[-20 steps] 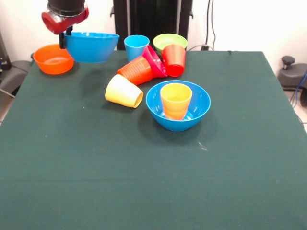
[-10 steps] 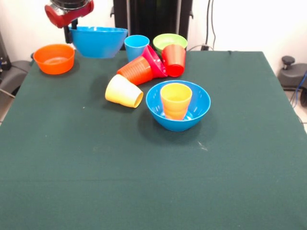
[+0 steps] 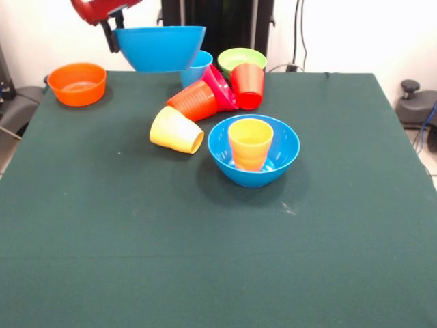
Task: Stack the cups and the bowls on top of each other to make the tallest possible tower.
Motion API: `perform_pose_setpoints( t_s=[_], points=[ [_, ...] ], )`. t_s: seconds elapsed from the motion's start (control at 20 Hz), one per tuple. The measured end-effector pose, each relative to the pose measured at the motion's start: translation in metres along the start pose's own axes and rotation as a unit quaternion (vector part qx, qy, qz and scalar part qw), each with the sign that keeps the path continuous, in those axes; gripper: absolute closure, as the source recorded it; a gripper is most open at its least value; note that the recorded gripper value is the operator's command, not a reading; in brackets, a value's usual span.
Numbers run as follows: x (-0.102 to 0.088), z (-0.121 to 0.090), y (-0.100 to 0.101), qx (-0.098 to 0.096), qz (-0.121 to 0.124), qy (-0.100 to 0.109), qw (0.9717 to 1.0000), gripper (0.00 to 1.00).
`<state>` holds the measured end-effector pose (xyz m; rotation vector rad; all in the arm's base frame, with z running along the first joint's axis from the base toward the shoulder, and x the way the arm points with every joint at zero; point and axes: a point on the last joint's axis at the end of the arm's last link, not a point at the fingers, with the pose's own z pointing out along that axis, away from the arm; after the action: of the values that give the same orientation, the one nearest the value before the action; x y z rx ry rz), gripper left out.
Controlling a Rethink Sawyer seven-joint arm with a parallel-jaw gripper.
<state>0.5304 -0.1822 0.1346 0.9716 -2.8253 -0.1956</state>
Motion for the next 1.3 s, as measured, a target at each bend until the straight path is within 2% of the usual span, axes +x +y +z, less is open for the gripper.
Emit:
perform_pose_setpoints(
  t_s=[0.15,0.3,0.55,0.75,0.95,1.1,1.15,1.3],
  points=[
    [-0.005,-0.013,-0.001,-0.007,0.020,-0.019,0.9996,1.00],
    [-0.009,-0.021,-0.001,-0.009,0.028,-0.028,0.9992,1.00],
    [-0.026,-0.026,0.005,-0.004,0.030,-0.039,0.9988,1.00],
    [-0.052,-0.017,0.025,-0.003,0.027,-0.025,0.9993,1.00],
    [-0.078,-0.005,0.042,-0.006,0.034,-0.009,0.9994,1.00],
    [-0.096,0.004,0.055,-0.012,0.045,0.008,0.9989,1.00],
    [-0.108,0.010,0.064,-0.017,0.056,0.021,0.9981,1.00],
    [-0.120,0.017,0.076,-0.026,0.072,0.043,0.9961,1.00]
  ],
)
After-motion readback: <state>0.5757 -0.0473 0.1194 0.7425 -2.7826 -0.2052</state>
